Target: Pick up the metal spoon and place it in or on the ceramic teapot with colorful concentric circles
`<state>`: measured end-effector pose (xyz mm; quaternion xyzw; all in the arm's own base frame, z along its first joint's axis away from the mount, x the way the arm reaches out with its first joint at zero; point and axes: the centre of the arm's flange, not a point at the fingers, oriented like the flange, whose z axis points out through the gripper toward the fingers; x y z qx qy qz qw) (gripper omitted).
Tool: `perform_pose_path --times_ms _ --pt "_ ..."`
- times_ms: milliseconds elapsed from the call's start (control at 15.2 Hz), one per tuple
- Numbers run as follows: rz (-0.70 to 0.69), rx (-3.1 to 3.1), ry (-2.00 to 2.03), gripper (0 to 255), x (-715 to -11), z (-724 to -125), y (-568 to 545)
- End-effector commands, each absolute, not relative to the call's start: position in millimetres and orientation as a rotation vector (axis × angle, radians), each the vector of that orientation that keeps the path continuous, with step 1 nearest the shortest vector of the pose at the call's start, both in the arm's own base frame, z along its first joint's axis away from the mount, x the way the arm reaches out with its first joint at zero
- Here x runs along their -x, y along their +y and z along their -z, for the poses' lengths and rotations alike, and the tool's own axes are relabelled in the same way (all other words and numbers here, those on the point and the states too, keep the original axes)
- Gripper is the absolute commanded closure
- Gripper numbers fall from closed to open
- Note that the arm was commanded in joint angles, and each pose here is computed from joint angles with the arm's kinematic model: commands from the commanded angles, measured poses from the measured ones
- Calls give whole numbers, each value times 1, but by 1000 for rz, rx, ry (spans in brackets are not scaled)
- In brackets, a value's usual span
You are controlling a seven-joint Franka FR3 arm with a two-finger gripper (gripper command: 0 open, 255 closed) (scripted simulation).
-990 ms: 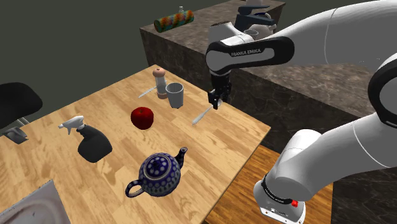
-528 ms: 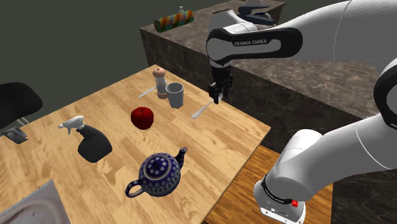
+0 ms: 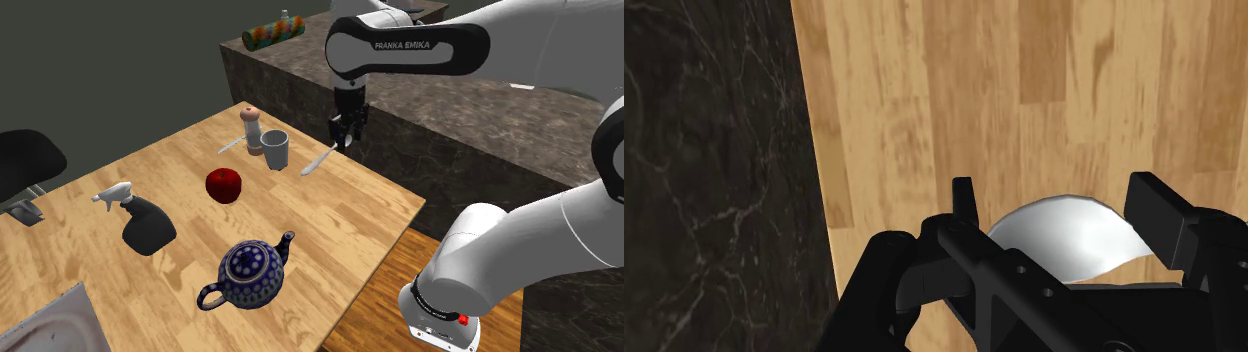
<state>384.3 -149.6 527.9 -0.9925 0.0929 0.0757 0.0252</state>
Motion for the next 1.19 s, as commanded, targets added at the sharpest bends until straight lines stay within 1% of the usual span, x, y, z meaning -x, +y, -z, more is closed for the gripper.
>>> perform_pose_path --times_ms 0,264,1122 --pt "-235 3069 287 255 -386 -538 -149" --pt "-235 3069 287 255 -386 -554 -149" --pt "-235 3069 287 255 -391 -559 22"
